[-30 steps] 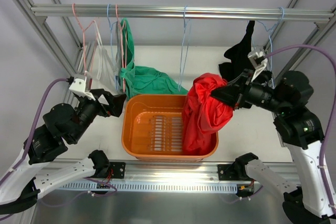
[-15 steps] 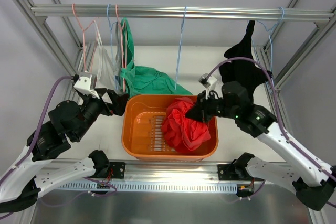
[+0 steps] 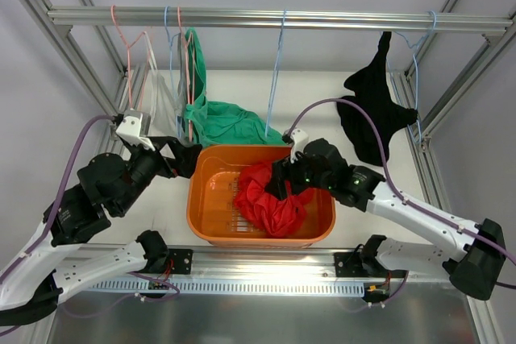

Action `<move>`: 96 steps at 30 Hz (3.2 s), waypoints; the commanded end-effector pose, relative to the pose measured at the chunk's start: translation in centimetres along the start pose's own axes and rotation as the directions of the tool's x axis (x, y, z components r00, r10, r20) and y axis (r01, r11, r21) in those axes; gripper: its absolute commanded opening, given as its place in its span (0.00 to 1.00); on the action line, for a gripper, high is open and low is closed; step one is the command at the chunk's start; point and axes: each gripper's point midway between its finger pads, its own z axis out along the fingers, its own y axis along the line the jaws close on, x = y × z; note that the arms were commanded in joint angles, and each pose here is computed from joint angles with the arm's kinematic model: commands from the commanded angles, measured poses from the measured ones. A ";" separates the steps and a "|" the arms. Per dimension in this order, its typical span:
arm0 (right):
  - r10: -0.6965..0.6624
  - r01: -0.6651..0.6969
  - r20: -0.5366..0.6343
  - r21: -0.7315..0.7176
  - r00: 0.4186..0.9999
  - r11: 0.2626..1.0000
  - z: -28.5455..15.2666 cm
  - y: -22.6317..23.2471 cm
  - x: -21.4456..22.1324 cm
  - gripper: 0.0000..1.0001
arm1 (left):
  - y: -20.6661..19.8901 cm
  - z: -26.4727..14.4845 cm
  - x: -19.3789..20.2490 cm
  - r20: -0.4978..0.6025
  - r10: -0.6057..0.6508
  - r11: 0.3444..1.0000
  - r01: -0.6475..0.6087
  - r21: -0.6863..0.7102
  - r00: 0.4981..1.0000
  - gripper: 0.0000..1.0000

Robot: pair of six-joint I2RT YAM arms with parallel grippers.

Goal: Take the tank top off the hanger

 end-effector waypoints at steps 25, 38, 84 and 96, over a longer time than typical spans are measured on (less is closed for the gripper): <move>-0.311 0.022 0.299 0.687 0.902 0.726 -27.1 -6.4 -16.1 0.92 | -4.4 -0.3 1.6 -0.091 0.020 0.973 0.001 0.229 0.996 0.99; -0.231 -0.078 0.238 0.836 0.943 0.543 -32.4 -15.0 -19.4 0.90 | -6.9 0.0 6.1 -0.217 0.128 0.925 -0.037 0.378 0.968 0.99; -0.253 -0.193 0.462 0.720 0.850 0.667 -32.6 -18.0 -23.9 0.00 | -15.1 0.8 0.8 -0.250 0.128 0.799 0.049 0.599 0.960 0.99; -0.136 -0.253 0.442 0.711 0.887 0.656 -32.8 -15.2 -17.8 0.00 | -22.1 3.2 -2.7 -0.206 0.118 0.701 0.065 0.710 0.971 0.99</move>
